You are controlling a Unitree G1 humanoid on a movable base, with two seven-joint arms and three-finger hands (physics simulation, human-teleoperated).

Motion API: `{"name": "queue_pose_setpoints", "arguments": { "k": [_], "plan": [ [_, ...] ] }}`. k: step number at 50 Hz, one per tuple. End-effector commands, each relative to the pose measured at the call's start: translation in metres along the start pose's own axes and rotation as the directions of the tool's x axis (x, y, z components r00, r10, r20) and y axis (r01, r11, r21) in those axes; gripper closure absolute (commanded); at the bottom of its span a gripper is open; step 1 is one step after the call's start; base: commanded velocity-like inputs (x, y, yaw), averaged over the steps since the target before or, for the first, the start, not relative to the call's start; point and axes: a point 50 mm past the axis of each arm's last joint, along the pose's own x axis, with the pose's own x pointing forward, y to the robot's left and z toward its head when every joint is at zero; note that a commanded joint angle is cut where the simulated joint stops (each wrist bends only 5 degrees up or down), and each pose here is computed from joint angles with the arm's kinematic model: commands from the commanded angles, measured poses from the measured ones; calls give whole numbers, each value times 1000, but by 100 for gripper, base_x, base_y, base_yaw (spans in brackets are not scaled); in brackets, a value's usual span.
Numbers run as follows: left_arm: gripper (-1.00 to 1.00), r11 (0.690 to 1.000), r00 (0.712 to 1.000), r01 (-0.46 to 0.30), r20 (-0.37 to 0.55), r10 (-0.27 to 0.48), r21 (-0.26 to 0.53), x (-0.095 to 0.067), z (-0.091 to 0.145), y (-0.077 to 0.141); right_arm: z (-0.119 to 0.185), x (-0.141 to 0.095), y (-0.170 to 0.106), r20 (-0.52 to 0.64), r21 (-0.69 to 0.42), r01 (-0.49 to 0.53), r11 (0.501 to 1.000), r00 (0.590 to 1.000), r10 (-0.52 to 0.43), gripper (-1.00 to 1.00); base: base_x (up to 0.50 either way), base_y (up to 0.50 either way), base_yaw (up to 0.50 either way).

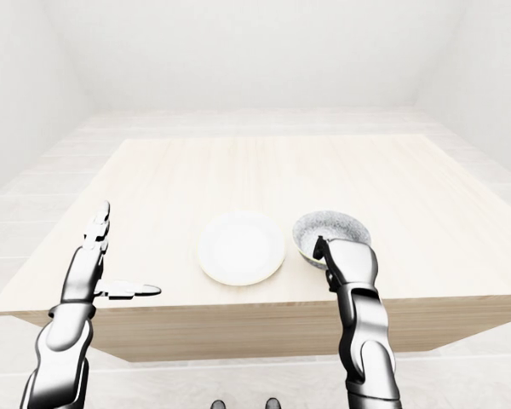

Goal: Put the bowl on the plate.

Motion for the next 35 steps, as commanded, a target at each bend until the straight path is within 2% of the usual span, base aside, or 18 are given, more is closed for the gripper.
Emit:
{"name": "queue_pose_setpoints", "arguments": {
  "k": [1,20,35],
  "plan": [
    [-100,1000,1000,1,1,-1,4,1,3,1,8,-1,-13,25,-1,45,999,999,-45,33,0,0,0],
    [-100,1000,1000,7,3,-7,6,-1,3,-2,45,-3,-33,127,-4,77,997,989,-76,29,0,0,0],
    [-100,1000,1000,11,0,-11,10,1,2,-3,71,-3,-33,202,21,72,997,976,-75,29,0,0,0]
  ]
}}
